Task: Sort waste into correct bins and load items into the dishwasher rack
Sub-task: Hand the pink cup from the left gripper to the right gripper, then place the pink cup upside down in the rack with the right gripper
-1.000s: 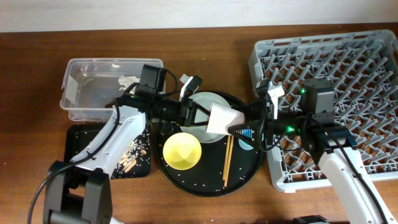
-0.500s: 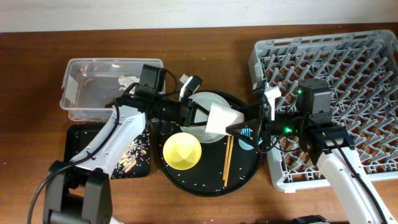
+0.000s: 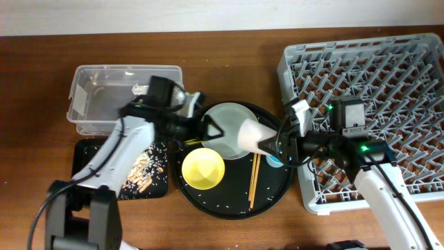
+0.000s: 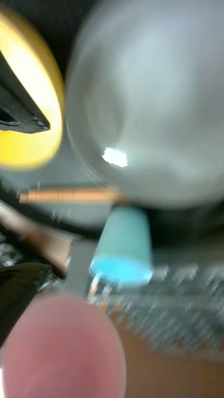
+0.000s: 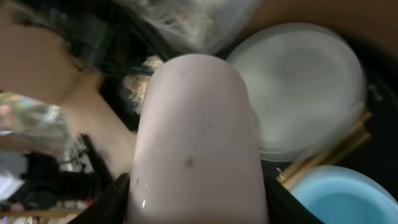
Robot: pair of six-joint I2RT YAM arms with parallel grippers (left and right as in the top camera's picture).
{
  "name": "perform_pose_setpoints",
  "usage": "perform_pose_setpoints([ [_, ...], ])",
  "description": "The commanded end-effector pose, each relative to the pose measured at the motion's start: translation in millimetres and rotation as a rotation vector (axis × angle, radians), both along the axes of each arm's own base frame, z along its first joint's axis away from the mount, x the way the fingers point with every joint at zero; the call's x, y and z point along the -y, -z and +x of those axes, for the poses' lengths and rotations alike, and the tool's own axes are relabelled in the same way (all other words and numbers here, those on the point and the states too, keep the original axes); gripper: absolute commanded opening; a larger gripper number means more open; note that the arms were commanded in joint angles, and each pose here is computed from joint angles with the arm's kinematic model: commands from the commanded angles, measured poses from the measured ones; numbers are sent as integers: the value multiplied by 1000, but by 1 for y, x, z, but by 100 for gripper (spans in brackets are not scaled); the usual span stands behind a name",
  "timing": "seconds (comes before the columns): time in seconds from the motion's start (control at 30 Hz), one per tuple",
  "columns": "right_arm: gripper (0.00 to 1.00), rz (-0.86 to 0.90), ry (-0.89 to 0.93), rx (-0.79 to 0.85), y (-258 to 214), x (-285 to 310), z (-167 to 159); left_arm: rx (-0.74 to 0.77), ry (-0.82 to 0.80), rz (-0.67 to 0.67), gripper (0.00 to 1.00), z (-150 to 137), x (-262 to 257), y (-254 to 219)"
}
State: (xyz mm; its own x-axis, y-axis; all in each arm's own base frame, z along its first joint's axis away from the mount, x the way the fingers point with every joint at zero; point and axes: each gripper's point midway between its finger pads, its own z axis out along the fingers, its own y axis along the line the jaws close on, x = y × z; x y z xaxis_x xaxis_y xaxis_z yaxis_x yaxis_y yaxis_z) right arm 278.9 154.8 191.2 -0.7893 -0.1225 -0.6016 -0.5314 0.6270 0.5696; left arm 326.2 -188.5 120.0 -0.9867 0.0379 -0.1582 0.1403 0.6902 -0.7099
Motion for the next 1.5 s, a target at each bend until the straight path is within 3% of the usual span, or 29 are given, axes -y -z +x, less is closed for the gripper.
perform_pose_setpoints([
  [0.0,15,-201,204,61,-29,50,31,147,-89,182,68,11,-61,-21],
  [0.1,13,-342,459,30,-58,110,41,163,-181,283,70,5,-100,-33],
  [0.27,4,-532,858,-31,-80,218,32,171,-227,302,70,-2,-115,-45],
  [0.4,4,-548,1144,-152,-79,297,19,171,-227,301,70,-2,-115,-45],
  [0.53,4,-521,1307,-302,-68,353,14,171,-227,301,70,-2,-115,-45],
  [0.77,4,-538,1388,-599,-2,411,0,171,-227,302,70,-2,-115,-45],
  [1.0,4,-538,1386,-805,42,421,-21,172,-234,325,70,-2,-119,-44],
  [1.03,10,-537,1379,-823,47,421,-22,172,-234,325,70,-2,-119,-44],
  [1.07,40,-536,1373,-836,50,420,-22,171,-235,325,70,-2,-119,-44],
  [1.2,95,-470,1351,-828,53,413,-14,172,-234,325,70,-2,-119,-44],
  [1.23,98,-453,1345,-826,53,411,-12,172,-234,325,71,-2,-119,-44],
  [1.47,98,-307,1247,-810,41,379,-1,174,-230,322,72,-2,-118,-44],
])
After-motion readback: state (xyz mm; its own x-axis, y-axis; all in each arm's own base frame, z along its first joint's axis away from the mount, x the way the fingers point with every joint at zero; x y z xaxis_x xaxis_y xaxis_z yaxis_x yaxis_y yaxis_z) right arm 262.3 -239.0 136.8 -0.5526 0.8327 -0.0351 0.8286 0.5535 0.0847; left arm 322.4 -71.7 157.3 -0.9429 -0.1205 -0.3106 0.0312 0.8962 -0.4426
